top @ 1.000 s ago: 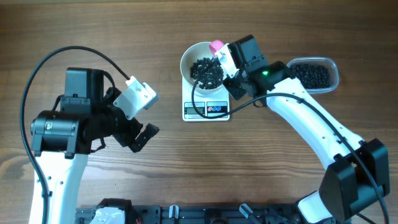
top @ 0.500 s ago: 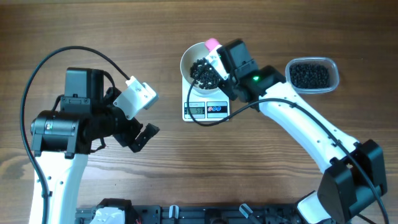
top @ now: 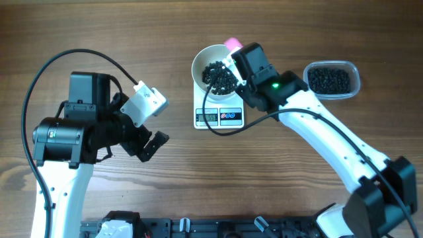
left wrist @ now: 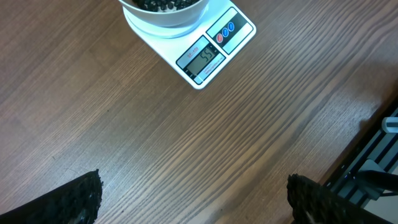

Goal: Scoop item into bowl and weigh 150g on scale
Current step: 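Tilt the scoop with the right gripper to pour beans into the bowl, then move the empty scoop right back over the bean tub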

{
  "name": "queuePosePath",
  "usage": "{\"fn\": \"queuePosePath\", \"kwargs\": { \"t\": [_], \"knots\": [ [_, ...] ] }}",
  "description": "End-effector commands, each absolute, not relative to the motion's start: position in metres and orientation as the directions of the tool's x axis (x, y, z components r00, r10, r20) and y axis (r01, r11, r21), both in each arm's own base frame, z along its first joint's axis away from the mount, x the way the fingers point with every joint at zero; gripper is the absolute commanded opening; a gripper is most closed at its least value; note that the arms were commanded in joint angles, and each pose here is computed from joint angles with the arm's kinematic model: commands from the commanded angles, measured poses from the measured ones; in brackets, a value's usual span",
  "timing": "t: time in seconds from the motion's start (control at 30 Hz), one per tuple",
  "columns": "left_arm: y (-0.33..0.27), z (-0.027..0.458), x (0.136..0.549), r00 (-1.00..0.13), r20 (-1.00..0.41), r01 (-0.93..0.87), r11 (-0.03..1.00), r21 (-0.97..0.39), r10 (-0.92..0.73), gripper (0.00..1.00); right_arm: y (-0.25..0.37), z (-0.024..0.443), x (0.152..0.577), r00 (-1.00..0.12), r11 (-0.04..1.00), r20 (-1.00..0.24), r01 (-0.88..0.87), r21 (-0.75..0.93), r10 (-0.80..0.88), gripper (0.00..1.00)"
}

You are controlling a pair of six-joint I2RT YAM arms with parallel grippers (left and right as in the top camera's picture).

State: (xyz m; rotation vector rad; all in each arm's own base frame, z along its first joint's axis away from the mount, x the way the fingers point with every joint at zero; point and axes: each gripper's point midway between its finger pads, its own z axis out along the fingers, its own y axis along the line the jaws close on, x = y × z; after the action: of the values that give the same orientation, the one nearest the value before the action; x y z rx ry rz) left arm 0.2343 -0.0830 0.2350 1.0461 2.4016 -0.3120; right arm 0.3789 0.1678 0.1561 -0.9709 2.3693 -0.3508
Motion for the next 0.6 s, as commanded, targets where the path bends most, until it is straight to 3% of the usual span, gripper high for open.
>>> {"fn": "queuePosePath", "kwargs": {
  "t": [0.0, 0.1, 0.33, 0.57],
  "knots": [
    [-0.085, 0.24, 0.233, -0.575, -0.549, 0.734, 0.679, -0.017, 0.607, 1.0, 0.144, 0.211, 0.378, -0.646, 0.82, -0.508, -0.41, -0.399, -0.57, 0.04],
    [-0.085, 0.24, 0.233, -0.575, -0.549, 0.734, 0.679, -0.017, 0.607, 1.0, 0.108, 0.228, 0.364, -0.716, 0.87, -0.504, -0.324, -0.37, -0.482, 0.04],
    [-0.085, 0.24, 0.233, -0.575, -0.549, 0.734, 0.679, -0.017, 0.607, 1.0, 0.006, 0.215, 0.333, -0.889, 0.908, -0.34, -0.166, -0.384, -0.307, 0.05],
    [-0.085, 0.24, 0.233, -0.575, -0.549, 0.734, 0.679, -0.017, 0.607, 1.0, -0.054, 0.206, 0.34, -0.927, 0.92, -0.341, -0.01, -0.393, -0.155, 0.04]
  ]
}}
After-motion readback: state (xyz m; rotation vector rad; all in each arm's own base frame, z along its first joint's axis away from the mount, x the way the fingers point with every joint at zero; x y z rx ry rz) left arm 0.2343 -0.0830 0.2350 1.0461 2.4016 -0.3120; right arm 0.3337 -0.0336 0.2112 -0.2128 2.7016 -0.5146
